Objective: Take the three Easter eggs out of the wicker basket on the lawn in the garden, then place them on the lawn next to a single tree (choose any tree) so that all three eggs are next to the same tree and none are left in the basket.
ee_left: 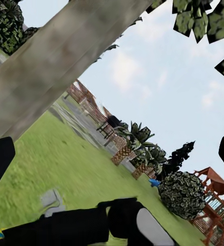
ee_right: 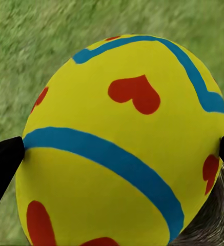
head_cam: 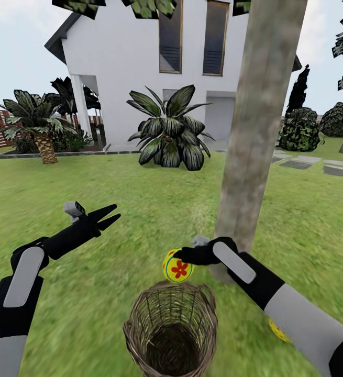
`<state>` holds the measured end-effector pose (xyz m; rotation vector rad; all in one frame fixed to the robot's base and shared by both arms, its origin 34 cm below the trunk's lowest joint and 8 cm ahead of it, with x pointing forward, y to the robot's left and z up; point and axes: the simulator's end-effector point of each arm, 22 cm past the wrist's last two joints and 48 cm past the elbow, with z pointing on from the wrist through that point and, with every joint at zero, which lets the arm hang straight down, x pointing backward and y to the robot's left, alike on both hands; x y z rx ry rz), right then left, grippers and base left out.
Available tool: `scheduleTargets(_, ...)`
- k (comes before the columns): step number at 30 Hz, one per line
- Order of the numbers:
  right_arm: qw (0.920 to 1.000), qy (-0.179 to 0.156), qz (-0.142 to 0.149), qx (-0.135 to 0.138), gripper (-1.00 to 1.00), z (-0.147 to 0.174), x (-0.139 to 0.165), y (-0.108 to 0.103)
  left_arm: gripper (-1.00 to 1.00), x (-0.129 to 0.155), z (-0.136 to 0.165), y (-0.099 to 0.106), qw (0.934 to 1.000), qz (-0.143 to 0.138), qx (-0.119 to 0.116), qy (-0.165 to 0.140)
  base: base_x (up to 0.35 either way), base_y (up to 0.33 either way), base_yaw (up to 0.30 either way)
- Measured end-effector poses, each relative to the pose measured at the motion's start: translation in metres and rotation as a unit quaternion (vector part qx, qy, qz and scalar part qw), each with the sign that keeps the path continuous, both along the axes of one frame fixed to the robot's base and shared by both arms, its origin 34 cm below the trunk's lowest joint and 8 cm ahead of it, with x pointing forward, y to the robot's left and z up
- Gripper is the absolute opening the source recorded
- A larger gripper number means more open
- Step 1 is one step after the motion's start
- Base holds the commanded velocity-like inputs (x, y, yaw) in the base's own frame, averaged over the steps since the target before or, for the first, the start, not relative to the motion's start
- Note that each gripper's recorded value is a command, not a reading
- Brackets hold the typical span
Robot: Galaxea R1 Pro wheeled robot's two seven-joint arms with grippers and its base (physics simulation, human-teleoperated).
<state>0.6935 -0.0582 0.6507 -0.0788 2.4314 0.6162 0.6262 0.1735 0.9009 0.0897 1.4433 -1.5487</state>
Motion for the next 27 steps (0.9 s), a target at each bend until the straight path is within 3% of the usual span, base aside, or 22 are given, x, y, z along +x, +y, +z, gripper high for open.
scheduleTargets(3,0.9999,-0.002,0.005,0.013,-1.0,0.02,-0.001,-0.019,1.0,0.001,0.007,0.0,1.0,0.0,0.0,0.0,0.0,0.0,0.0)
scheduleTargets(8,0.9974,0.023,0.019,0.066,-1.0,0.06,-0.02,-0.068,1.0,0.004,0.017,0.0,1.0,0.0,0.0,0.0,0.0,0.0,0.0)
scheduleTargets(11,0.9857,0.053,0.077,0.14,-1.0,0.089,-0.049,-0.097,1.0,0.005,0.024,0.0,1.0,-0.001,-0.001,0.0,0.0,0.0,0.0)
scheduleTargets(12,0.9797,0.052,0.091,0.171,-1.0,0.106,-0.056,-0.114,1.0,0.006,0.026,0.0,1.0,-0.001,-0.001,0.0,0.0,0.0,0.0)
scheduleTargets(14,0.9743,0.042,0.086,0.204,-1.0,0.134,-0.064,-0.166,1.0,0.006,0.031,-0.001,1.0,-0.002,-0.002,0.0,0.0,0.0,0.0)
scheduleTargets(16,0.9743,0.03,0.073,0.211,-1.0,0.156,-0.07,-0.213,1.0,0.007,0.035,-0.001,1.0,-0.002,-0.002,0.0,0.0,0.0,0.0)
scheduleTargets(19,0.9794,0.018,0.049,0.195,-1.0,0.171,-0.077,-0.264,1.0,0.007,0.037,-0.003,1.0,-0.004,-0.005,0.0,0.0,0.0,0.0)
scheduleTargets(21,0.9854,0.014,0.036,0.166,-1.0,0.169,-0.081,-0.292,1.0,0.008,0.038,-0.005,1.0,-0.003,-0.009,-0.001,0.0,0.0,0.0)
scheduleTargets(24,0.9969,0.015,0.027,0.072,-1.0,0.139,-0.08,-0.324,1.0,0.009,0.038,-0.005,0.9999,-0.001,-0.011,-0.002,0.0,0.0,0.0)
scheduleTargets(27,0.9993,0.031,0.003,-0.023,-1.0,0.1,-0.08,-0.37,1.0,0.009,0.038,-0.005,0.9999,-0.001,-0.011,-0.002,0.0,-0.002,0.0)
